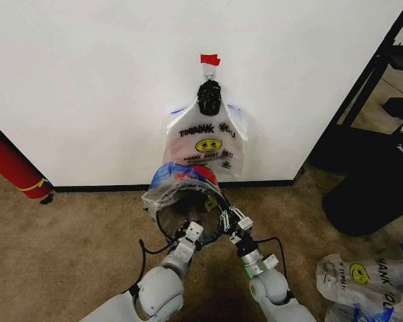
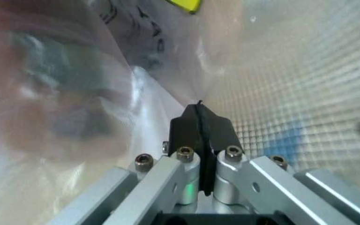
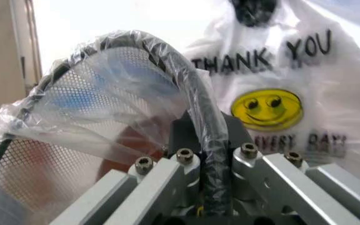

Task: Pick up the garbage bag from the wall and place it over the trash bin.

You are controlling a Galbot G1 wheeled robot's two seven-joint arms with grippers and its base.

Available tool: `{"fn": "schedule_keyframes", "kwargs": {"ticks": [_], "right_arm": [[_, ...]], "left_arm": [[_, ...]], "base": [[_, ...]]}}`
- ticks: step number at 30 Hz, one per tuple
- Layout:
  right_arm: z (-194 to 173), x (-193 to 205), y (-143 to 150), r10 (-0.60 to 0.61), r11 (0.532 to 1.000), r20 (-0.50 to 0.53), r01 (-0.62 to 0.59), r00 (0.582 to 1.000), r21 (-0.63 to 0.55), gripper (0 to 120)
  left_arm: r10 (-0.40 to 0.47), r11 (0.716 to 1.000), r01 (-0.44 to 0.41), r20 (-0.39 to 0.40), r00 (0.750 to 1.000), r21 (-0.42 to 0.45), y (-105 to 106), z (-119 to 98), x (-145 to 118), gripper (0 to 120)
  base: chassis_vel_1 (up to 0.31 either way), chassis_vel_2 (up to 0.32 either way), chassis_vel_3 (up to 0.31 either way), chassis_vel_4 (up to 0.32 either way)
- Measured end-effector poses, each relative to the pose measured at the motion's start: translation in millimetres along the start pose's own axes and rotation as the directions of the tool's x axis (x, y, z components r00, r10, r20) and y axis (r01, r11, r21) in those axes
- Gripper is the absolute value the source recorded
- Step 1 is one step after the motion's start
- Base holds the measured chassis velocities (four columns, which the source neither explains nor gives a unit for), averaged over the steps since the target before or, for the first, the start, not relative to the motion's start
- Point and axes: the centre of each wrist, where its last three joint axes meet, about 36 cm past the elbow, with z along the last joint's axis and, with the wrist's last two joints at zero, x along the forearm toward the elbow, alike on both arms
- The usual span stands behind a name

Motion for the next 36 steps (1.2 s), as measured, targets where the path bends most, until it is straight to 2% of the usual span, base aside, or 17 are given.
{"fn": "schedule_keyframes", "kwargs": {"ticks": [7, 14, 18, 23, 28, 36], "right_arm": [[-8, 3, -1, -0.023, 1.000, 0.010, 0.023, 1.000, -0.002, 0], [-9, 4, -2, -0.038, 0.999, 0.011, 0.038, 0.999, -0.001, 0], [-8, 6, -2, -0.041, 0.999, 0.012, 0.041, 0.999, -0.006, 0], [-4, 10, 6, -0.061, 0.998, 0.008, 0.061, 0.998, -0.024, 0], [-4, 13, 11, -0.066, 0.997, 0.005, 0.066, 0.998, -0.032, 0], [-2, 22, 14, -0.047, 0.997, -0.007, 0.046, 0.999, -0.055, 0]], "left_arm": [[-0.072, 0.996, 0.070, -0.026, 0.997, -0.053, 10, 9, -35, 0], [-0.130, 0.988, 0.127, -0.026, 0.991, -0.089, 22, 15, -57, 0], [-0.140, 0.987, 0.137, -0.026, 0.990, -0.089, 23, 14, -65, 0], [-0.174, 0.981, 0.170, -0.037, 0.984, -0.091, 15, 10, -92, 0], [-0.196, 0.978, 0.193, -0.027, 0.980, -0.086, 19, 7, -103, 0], [-0.233, 0.972, 0.234, 0.031, 0.972, -0.035, 44, -6, -104, 0]], "base": [[0.000, 0.000, 0.000, 0.000], [0.000, 0.000, 0.000, 0.000], [0.000, 0.000, 0.000, 0.000], [0.000, 0.000, 0.000, 0.000], [0.000, 0.000, 0.000, 0.000], [0.000, 0.000, 0.000, 0.000]]}}
